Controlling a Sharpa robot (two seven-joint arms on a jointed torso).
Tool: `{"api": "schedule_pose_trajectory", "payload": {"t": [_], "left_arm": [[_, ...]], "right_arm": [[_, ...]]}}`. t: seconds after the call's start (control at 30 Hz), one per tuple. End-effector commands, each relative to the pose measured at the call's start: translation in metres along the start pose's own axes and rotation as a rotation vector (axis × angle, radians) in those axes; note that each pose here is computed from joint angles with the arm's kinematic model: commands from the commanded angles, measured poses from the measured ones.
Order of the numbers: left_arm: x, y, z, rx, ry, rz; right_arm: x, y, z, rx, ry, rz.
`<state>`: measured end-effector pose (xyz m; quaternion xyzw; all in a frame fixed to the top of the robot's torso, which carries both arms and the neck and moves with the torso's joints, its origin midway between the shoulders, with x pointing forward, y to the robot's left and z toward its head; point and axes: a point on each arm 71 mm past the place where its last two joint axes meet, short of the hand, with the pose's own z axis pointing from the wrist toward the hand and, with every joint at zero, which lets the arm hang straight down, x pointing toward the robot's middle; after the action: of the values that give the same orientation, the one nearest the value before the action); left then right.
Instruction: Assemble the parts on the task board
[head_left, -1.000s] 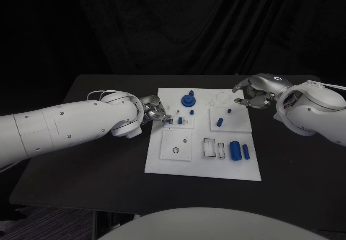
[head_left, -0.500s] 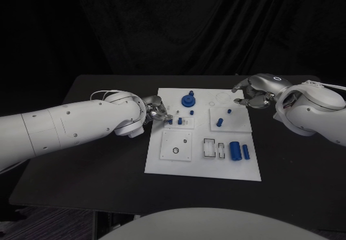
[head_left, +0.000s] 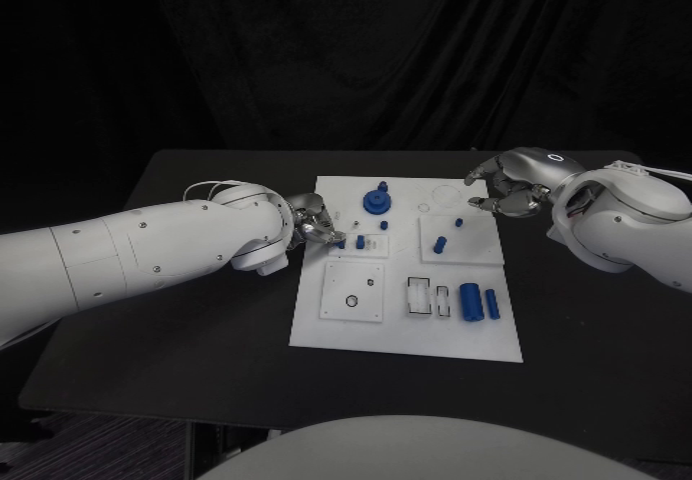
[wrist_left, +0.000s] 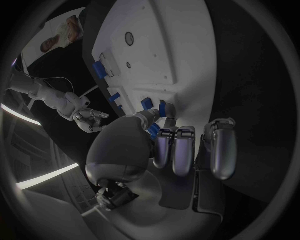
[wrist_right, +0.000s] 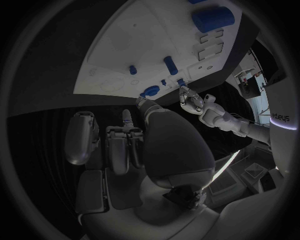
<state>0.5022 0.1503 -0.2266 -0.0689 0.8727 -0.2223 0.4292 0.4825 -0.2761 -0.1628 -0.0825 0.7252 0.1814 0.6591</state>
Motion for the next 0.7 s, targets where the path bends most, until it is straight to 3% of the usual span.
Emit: {"api": "schedule_pose_trajectory", "payload": {"t": [0.03,0.7], "left_arm": [[0.0032,-0.0022,0.0006,0.020,0.023,0.000],[0.0051,-0.0021,0.0027,0.022,0.037,0.005]], "right_arm": [[0.0002,-0.0004,-0.0004,0.010,-0.007,0.000],[0.0002,-0.0009,-0.0007,0.012,-0.007,0.000]]}}
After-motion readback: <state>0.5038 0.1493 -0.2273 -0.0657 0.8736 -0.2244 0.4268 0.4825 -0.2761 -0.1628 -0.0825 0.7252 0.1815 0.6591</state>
